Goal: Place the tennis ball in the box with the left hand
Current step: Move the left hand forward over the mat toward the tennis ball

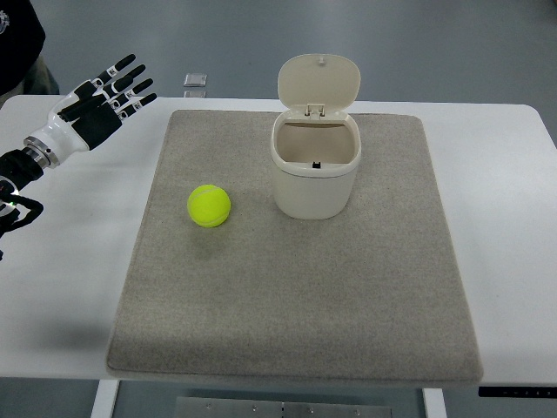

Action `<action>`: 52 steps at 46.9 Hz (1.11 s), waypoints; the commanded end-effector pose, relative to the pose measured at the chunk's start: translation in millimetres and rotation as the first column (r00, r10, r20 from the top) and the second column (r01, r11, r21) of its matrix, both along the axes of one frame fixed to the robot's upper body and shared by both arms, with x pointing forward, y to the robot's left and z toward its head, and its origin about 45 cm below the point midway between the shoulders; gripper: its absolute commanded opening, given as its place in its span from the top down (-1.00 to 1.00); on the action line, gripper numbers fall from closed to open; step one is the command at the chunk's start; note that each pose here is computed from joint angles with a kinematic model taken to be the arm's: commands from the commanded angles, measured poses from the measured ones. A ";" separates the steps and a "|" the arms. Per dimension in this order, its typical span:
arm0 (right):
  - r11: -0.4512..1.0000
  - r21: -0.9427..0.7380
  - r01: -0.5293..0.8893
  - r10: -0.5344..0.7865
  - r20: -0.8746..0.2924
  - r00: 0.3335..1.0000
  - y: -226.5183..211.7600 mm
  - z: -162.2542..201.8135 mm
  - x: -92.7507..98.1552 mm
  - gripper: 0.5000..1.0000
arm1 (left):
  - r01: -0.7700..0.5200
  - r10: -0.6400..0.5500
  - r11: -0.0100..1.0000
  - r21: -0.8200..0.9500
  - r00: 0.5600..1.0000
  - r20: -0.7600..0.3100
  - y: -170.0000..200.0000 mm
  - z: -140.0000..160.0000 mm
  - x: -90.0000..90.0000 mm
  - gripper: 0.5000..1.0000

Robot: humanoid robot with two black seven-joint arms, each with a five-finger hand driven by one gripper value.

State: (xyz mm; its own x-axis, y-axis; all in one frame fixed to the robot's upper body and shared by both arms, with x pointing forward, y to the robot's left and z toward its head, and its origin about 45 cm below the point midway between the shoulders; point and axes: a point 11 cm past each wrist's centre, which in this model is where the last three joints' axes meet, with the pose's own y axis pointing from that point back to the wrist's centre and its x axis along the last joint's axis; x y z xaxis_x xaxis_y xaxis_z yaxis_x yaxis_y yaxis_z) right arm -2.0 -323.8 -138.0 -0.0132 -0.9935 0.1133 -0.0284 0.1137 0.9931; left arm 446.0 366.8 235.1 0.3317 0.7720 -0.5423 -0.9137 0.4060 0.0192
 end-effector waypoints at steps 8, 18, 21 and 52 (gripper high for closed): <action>1.000 0.000 -0.001 0.001 0.000 1.000 0.0 0.0 -0.1 -0.65 | 0.012 -0.012 1.000 -0.003 1.000 -0.010 -6.3 -5.3 -0.7 -0.98; 1.000 0.000 0.000 0.000 0.002 1.000 0.0 0.0 0.9 -0.65 | 0.018 -0.018 1.000 -0.003 1.000 -0.004 -8.7 -2.5 1.0 -0.98; 1.000 0.000 -0.001 0.001 0.000 1.000 0.0 0.0 -0.1 -0.65 | 0.019 -0.019 1.000 -0.003 1.000 -0.003 -9.2 -2.3 1.1 -0.98; 1.000 0.000 0.001 -0.001 0.000 1.000 0.0 0.0 0.0 -0.65 | 0.117 -0.176 0.892 0.436 0.980 0.097 -1.0 18.6 -8.6 -0.98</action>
